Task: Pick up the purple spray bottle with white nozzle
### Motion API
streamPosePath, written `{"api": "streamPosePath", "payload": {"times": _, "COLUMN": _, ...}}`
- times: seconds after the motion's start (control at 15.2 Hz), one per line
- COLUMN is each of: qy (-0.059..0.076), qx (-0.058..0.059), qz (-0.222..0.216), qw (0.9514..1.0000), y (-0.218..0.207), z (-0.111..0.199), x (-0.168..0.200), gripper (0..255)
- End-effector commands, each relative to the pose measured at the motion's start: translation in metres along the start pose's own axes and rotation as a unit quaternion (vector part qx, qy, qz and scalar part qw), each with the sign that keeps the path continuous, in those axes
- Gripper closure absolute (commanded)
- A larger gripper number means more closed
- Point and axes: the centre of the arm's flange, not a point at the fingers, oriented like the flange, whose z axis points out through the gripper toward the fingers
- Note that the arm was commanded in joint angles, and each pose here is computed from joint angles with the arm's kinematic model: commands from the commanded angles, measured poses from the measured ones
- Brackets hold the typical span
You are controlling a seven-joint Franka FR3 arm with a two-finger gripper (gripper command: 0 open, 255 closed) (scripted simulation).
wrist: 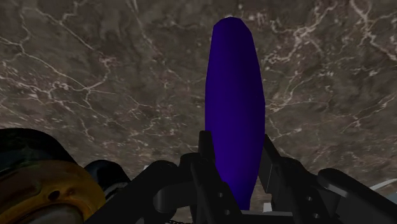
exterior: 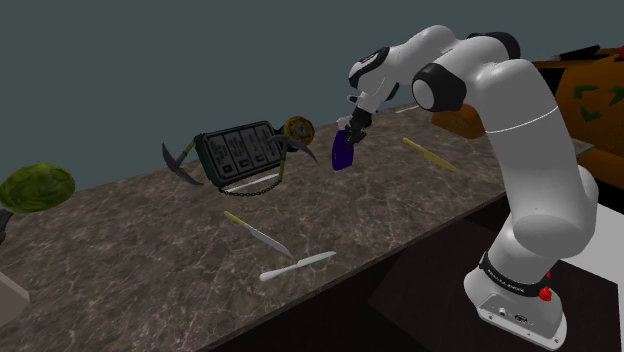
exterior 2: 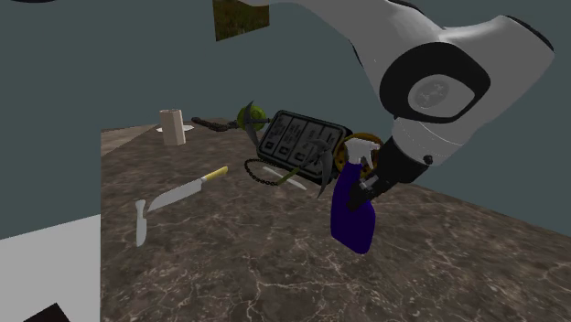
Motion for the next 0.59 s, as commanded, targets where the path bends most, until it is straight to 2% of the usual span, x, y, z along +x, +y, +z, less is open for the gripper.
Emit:
{"api": "streamPosePath", "payload": {"times": 0.0, "qy": 0.000, "qx": 0.000, "qz": 0.000, "qw": 1.0000, "y": 0.000, "z": 0.001, "x": 0.000, "gripper": 255}}
{"api": "streamPosePath", "payload": {"times": 0.53, "qy": 0.000, "qx": 0.000, "qz": 0.000, "qw": 1.0000, "y": 0.000, "z": -0.035, "x": 0.023, "gripper": 255}}
